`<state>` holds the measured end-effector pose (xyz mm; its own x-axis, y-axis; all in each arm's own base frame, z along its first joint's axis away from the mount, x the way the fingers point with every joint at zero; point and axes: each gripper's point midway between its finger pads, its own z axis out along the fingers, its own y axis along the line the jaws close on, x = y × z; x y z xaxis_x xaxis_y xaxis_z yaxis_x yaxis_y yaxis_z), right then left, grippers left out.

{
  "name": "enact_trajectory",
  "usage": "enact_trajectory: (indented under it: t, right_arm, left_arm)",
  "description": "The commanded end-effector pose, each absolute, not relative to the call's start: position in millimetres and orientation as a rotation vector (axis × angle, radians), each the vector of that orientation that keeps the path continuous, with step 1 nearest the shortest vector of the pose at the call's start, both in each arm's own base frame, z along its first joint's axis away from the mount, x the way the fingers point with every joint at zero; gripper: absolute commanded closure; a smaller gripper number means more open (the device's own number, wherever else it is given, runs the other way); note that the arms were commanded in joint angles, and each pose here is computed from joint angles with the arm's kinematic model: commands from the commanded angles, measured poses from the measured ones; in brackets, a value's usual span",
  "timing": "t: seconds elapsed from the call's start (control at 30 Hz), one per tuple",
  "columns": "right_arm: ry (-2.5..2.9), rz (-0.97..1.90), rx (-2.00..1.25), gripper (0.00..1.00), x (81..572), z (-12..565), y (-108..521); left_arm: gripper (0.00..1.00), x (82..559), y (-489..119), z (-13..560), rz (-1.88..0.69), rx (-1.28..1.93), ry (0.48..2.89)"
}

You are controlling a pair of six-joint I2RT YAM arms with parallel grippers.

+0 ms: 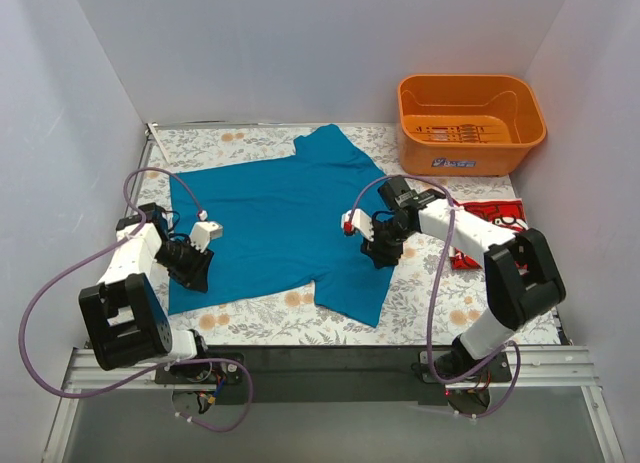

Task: Fold and stack the t-shirts
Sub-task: Fold the tshirt

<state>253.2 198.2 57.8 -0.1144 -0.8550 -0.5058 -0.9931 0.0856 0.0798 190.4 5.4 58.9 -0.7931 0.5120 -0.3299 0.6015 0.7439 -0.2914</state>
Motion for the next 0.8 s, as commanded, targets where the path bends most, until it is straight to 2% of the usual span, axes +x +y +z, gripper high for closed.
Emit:
enact_trajectory:
  t: [0.0,0.2,0.47,0.77]
  right_arm:
    - [1.930,0.559,-1.916,0.50,230,71,202]
    - [1.942,0.537,-1.992,0.44,207,52,190]
    - [1.929,0.419,-2.026,0.39,207,26,180]
    - [1.920,0.358,-2.006,0.40,209,22,182]
  left_arm:
    - [0.67,179,11,59,-0.505,1.014,2.684]
    - [0.65,167,10,64,-0.506,1.024,2.699]
    - [0.60,164,11,58,-0.471,0.982,2.718]
    - [0.56,165,13,60,-0.437,0.926,2.724]
